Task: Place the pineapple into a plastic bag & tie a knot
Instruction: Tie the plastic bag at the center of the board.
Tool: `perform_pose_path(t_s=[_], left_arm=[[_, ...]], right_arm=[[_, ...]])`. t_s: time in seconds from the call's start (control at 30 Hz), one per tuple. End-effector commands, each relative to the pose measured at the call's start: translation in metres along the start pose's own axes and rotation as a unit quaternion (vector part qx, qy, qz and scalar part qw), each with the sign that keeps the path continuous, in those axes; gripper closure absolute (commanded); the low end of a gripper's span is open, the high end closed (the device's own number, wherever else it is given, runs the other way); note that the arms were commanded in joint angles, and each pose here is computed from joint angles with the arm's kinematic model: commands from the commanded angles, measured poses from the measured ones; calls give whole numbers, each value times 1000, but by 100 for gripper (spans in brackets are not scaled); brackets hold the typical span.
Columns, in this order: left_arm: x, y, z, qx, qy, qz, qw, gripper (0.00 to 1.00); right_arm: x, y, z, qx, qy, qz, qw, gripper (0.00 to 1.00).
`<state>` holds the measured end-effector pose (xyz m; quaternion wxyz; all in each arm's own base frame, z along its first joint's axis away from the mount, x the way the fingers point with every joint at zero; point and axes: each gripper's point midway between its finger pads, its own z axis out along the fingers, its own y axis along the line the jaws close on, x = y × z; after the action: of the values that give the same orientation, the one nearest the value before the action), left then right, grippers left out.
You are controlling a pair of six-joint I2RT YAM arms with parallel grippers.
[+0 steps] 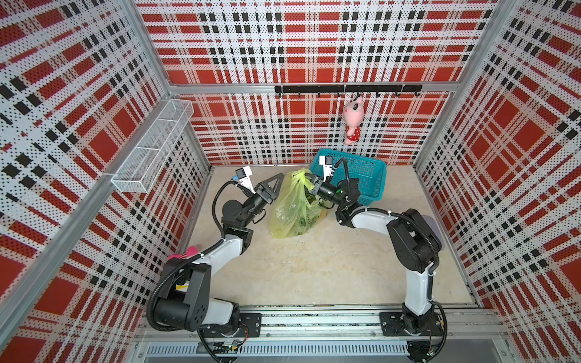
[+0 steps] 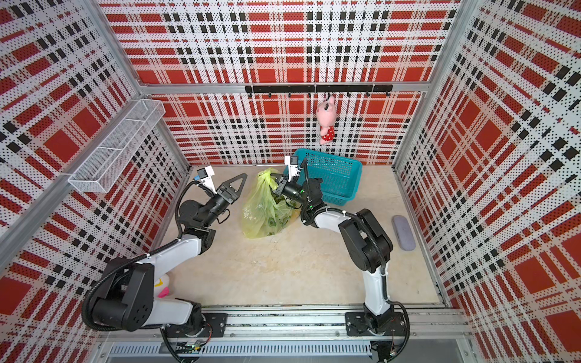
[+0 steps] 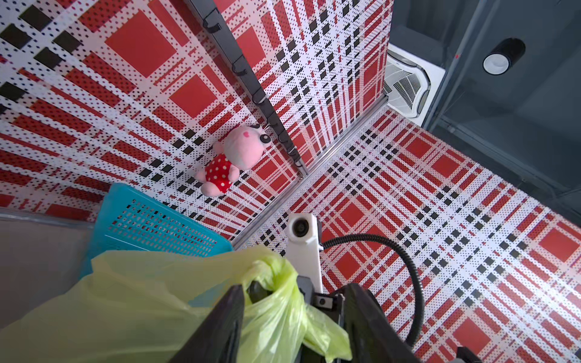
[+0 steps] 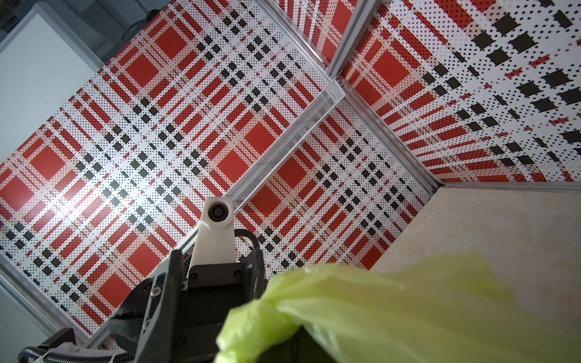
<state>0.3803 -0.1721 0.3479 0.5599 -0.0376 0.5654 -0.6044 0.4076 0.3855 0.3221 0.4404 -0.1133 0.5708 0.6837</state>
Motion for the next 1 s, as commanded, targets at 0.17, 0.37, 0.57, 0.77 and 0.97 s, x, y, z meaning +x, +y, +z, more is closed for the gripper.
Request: perform_pose_path(t_s=[0.17,0.37,0.57,0.77,0.97], left_arm=[[20,-11,35,34,32,-78,996,51],[24,1,38,22,34,-87,995,59],[15,4,27,14,12,-73,997,56],[-2,-7,16,21,-15,-58,998,56],[-5,20,15,-32,-34,-57,997,55]], right_arm=[[-6,15,4,-38,-7,-9,999,100],[-7,16,6,-43,-9,-8,999,100],[-7,16,6,-40,-9,-11,999,100],[-8,14,6,-37,-12,-11,999,100],[-7,14,6,-40,-10,-9,999,100]])
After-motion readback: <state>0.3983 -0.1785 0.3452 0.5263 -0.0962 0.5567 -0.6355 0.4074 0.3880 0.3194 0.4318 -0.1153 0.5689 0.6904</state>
